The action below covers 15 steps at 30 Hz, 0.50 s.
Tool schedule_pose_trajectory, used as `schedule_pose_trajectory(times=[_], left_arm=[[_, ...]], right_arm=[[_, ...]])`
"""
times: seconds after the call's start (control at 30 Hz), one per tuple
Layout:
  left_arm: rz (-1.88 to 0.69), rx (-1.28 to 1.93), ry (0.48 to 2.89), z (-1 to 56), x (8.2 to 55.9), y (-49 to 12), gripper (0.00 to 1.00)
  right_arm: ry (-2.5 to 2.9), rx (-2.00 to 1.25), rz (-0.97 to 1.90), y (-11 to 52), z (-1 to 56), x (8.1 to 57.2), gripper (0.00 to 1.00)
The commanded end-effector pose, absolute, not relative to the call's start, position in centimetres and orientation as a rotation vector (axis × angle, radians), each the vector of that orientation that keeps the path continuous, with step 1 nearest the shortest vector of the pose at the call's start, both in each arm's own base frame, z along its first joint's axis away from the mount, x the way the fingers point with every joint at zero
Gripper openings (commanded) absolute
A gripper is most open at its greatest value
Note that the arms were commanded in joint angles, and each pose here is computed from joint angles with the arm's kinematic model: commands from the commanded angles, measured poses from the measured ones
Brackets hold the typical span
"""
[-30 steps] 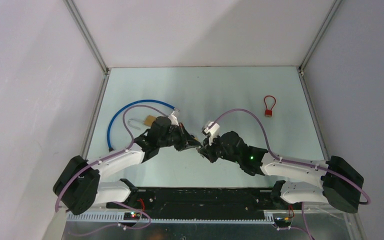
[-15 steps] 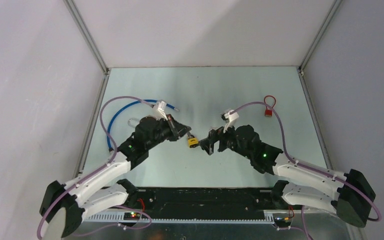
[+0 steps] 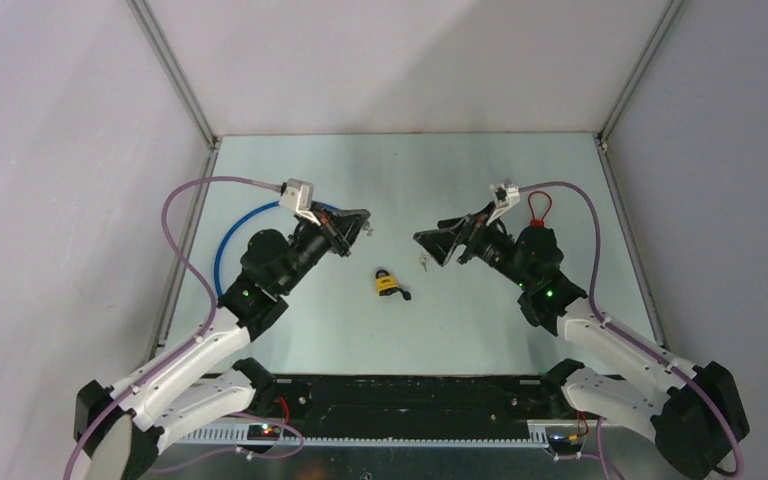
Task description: Unlock with the key
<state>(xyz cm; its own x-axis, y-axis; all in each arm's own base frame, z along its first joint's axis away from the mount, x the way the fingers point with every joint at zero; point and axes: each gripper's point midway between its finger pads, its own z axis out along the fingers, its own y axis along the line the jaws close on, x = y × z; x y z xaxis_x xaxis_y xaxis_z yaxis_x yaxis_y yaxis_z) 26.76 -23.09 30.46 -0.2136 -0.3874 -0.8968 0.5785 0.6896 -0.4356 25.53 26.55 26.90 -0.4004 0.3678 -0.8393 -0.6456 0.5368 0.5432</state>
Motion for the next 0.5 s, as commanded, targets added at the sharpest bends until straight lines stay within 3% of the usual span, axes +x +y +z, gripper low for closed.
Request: schedule_pose_trajectory(times=[0.0,0.47], left_arm=[[-0.965,0.215,1.352,36.0,26.2,-24.0,0.00],[-1.360,0.251,1.048,40.5,21.8,-26.1,0.00]], right_arm=[[1.392,-0.350,1.349,27.7,33.7,23.7,0.95],[1.209,-0.519,1.523,29.6,38.1,21.5,0.59]])
